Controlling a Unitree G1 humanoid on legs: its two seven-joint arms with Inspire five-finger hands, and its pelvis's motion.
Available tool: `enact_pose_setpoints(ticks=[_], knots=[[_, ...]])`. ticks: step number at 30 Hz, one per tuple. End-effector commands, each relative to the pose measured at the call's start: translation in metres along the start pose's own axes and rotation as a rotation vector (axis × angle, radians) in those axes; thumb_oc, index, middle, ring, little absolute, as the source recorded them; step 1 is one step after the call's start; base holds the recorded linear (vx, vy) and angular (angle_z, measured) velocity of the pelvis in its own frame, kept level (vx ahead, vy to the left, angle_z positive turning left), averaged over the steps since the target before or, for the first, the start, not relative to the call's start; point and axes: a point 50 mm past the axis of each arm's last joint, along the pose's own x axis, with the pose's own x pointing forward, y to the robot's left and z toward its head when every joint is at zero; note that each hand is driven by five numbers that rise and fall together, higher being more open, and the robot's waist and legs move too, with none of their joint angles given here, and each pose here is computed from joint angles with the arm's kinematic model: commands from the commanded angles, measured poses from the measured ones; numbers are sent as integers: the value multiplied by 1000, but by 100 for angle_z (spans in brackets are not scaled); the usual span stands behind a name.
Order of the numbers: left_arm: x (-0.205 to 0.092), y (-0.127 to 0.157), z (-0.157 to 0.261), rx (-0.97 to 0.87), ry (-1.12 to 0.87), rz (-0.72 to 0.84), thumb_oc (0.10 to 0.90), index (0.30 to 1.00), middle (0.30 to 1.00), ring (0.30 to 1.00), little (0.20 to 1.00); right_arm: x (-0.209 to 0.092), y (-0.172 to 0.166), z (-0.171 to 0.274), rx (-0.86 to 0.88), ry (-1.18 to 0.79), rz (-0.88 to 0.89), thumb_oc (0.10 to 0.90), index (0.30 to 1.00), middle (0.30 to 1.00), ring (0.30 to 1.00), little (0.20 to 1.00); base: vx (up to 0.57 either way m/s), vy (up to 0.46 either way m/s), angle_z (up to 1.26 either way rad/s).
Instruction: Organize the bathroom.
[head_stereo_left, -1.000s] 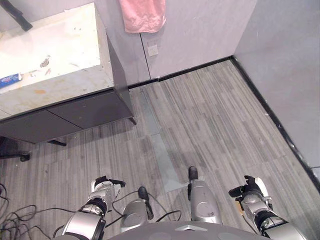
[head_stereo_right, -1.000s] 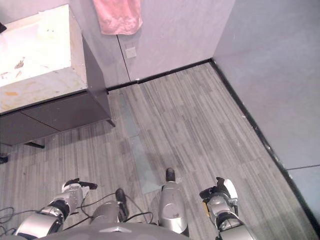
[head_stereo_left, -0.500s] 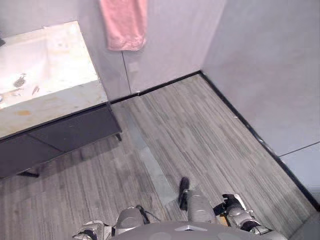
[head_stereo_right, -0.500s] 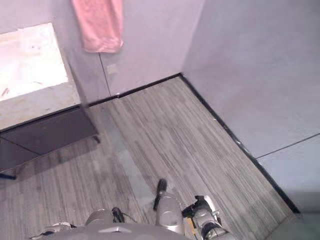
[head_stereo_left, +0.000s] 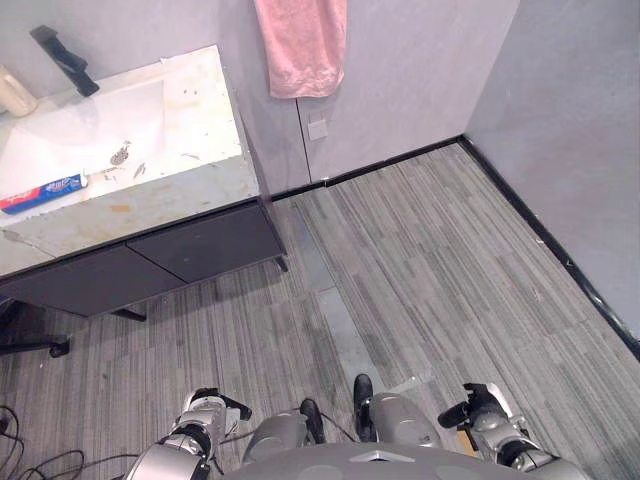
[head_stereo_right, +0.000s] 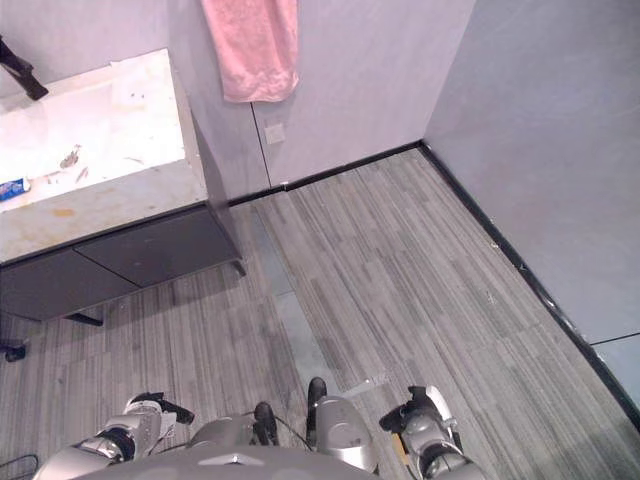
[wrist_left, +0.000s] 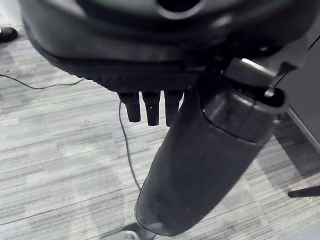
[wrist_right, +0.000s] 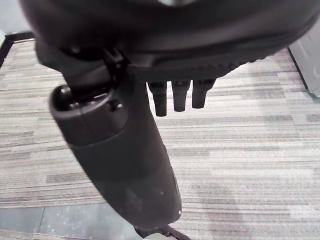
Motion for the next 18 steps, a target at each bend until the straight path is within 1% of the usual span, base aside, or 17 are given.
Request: enact_pose_setpoints(ticks=[1, 4, 6, 10, 12, 18], knots=[[4, 21, -7, 48, 3, 77, 800, 900, 900, 900, 900, 2, -10, -4, 98, 5, 8, 800, 900, 900, 900, 900, 71, 144, -6], [4, 20, -7, 89, -16, 77, 800, 900, 900, 900, 900, 3, -9, 5, 218, -34, 108, 800, 900, 900, 900, 900, 93, 266, 14], [4, 22, -1, 105, -27, 87, 800, 900, 900, 900, 900, 3, -11, 13, 252, -92, 144, 800, 900, 900, 900, 900, 72, 337, 16], [4, 31, 8, 118, -33, 120, 800, 900, 900, 900, 900, 1, -8, 18, 219, -139, 184, 800, 900, 900, 900, 900, 51, 283, 2], [5, 37, 9, 108, -30, 144, 800, 900, 900, 900, 900, 0, -5, 23, 194, -152, 203, 800, 900, 900, 900, 900, 11, 150, -21], [7, 48, 9, 36, -14, 199, 800, 900, 900, 900, 900, -2, 3, 32, 151, -174, 244, 800, 900, 900, 900, 900, -32, 17, -19]])
